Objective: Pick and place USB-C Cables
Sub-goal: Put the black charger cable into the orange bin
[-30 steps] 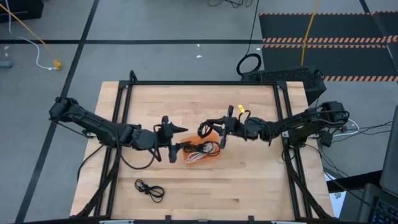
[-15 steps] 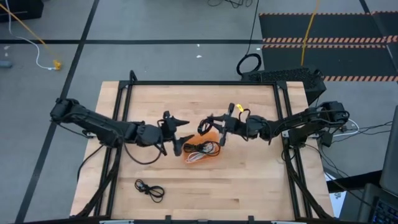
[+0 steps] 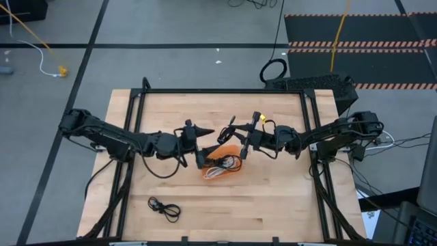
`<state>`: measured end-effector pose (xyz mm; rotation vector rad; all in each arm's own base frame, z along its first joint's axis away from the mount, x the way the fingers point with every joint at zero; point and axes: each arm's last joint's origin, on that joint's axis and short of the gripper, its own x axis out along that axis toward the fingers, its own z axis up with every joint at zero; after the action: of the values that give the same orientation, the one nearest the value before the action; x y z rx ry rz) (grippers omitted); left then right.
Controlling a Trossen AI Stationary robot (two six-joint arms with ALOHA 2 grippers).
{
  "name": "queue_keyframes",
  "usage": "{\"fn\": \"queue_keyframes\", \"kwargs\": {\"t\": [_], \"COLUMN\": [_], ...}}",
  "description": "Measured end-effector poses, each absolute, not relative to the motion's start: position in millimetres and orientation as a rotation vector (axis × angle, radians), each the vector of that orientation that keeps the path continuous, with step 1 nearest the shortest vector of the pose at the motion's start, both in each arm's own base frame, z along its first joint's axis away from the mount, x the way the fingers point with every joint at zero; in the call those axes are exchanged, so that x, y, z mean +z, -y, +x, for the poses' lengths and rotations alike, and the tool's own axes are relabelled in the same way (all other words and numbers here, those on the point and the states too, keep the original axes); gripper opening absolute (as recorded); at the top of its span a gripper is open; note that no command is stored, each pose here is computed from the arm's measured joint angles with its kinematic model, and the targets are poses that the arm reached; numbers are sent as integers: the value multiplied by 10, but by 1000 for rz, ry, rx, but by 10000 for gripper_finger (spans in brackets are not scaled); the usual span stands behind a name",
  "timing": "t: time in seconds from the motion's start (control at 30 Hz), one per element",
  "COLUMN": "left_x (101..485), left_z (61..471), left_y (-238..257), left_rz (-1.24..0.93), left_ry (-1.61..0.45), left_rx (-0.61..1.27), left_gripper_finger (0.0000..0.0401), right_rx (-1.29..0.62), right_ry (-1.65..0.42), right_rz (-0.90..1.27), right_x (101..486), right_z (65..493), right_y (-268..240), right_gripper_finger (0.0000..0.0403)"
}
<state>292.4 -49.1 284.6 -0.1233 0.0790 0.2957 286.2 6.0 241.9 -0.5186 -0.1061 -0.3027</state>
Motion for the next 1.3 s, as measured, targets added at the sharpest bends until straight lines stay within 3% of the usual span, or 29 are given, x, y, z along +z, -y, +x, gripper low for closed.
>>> {"fn": "queue_keyframes", "kwargs": {"t": [0.23, 0.37, 0.5, 0.77, 0.93, 1.13, 1.3], "left_x": [2758, 2792, 2786, 2781, 2777, 2777, 2778], "left_z": [3023, 3023, 3027, 3030, 3031, 3031, 3030], "left_y": [474, 456, 455, 464, 467, 477, 485], "left_rz": [-146, -140, -137, -115, -117, -126, -127], "left_ry": [-69, -42, -48, -59, -63, -64, -62], "left_rx": [295, 300, 287, 248, 236, 217, 214], "left_gripper_finger": [307, 281, 217, 31, 29, 29, 29], "right_rx": [-259, -259, -246, -190, -168, -163, -157], "right_ry": [137, 143, 147, 169, 164, 178, 170], "right_rz": [-557, -554, -556, -540, -410, -156, -118], "right_x": [2438, 2444, 2444, 2447, 2430, 2427, 2417], "right_z": [2862, 2860, 2861, 2863, 2867, 2867, 2867], "right_y": [-75, -78, -82, -98, -100, -97, -117], "right_gripper_finger": [35, 35, 35, 35, 51, 119, 161]}}
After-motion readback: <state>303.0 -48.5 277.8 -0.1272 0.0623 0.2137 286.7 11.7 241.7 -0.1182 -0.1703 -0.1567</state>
